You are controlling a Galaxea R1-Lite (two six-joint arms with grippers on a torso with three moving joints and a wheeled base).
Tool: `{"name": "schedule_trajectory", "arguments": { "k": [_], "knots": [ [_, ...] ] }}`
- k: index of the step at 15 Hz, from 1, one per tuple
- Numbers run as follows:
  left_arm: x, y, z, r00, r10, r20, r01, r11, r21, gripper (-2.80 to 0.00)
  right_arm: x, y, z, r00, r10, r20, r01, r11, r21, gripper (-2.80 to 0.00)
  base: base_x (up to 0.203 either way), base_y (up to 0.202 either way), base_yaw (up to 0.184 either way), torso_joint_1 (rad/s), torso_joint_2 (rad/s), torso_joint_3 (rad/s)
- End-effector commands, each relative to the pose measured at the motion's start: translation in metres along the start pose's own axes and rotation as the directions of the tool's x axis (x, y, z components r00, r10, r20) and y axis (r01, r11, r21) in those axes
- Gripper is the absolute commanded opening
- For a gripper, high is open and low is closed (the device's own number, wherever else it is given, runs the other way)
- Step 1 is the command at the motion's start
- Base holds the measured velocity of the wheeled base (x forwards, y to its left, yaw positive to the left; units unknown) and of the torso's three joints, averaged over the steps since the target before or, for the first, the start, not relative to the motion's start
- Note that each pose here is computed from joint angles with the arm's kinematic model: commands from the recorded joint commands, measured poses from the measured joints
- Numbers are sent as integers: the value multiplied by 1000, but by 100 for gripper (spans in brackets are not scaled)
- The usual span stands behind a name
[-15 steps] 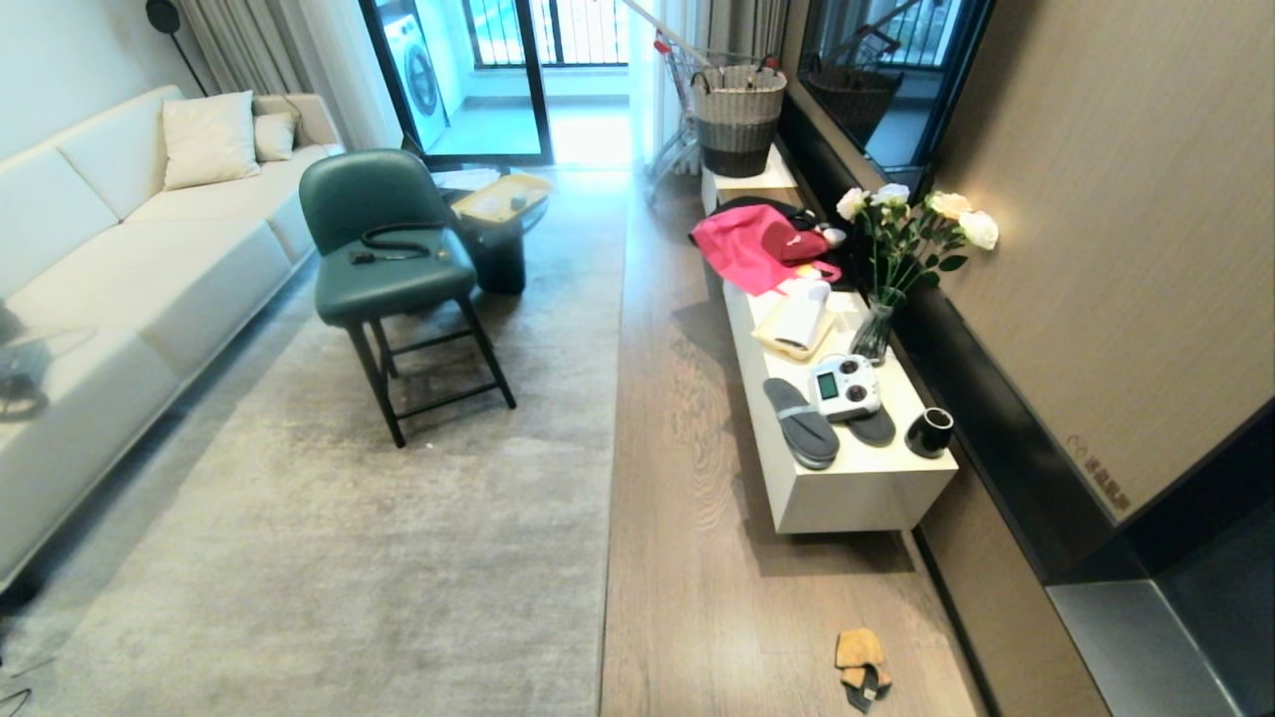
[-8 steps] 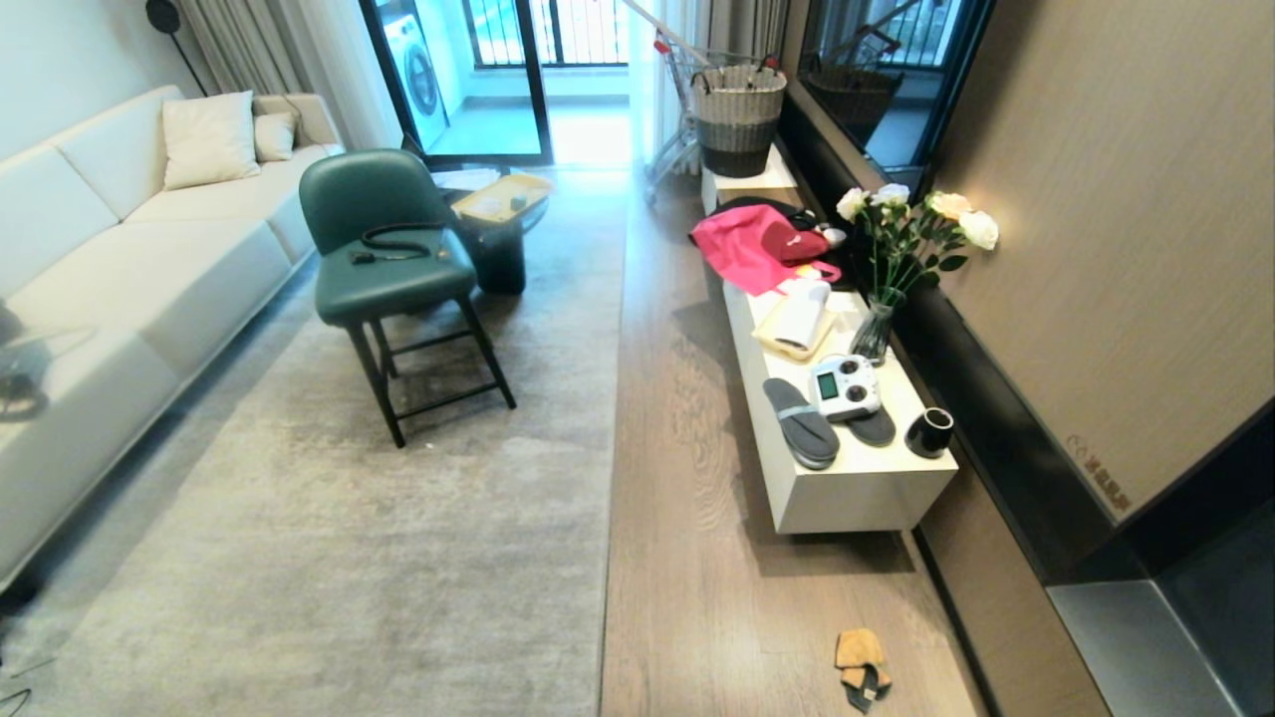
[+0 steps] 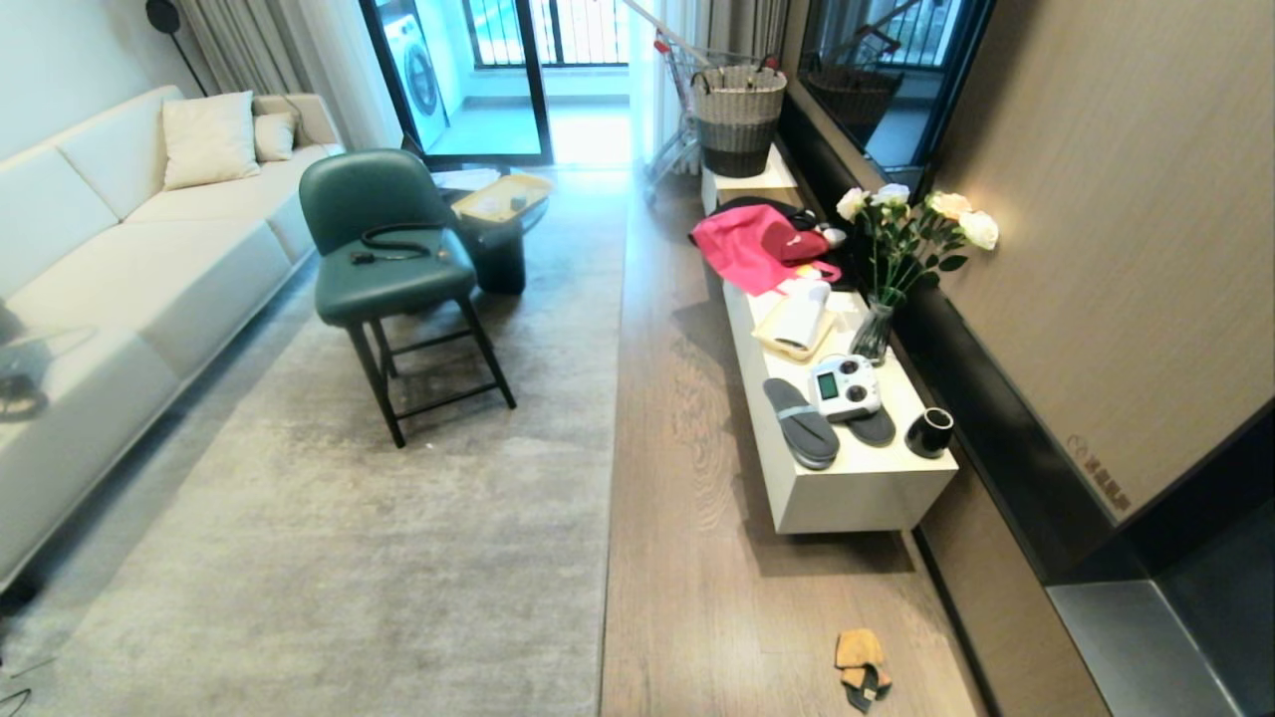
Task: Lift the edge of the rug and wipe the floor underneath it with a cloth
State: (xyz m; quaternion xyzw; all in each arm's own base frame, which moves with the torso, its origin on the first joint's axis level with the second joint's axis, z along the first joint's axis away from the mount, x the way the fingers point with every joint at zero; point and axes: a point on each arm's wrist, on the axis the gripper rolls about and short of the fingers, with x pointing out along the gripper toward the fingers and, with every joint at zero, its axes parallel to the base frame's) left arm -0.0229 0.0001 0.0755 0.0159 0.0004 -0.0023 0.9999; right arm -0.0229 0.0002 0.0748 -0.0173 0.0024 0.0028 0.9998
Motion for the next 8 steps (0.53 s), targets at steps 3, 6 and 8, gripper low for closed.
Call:
{"name": "schedule_trajectory", "arguments": {
  "k": [3,6,8],
  "knots": [
    [0,0,0,1000,0,0,0,1000,0,-280,0,0,0,1000,-4,-1,4,1000,4,-280,0,0,0,0,0,0],
    [0,0,0,1000,0,1,0,1000,0,-280,0,0,0,1000,-4,-1,4,1000,6,-280,0,0,0,0,0,0],
    [0,0,0,1000,0,-1,0,1000,0,-280,0,0,0,1000,-4,-1,4,1000,9,-280,0,0,0,0,0,0]
  ]
}}
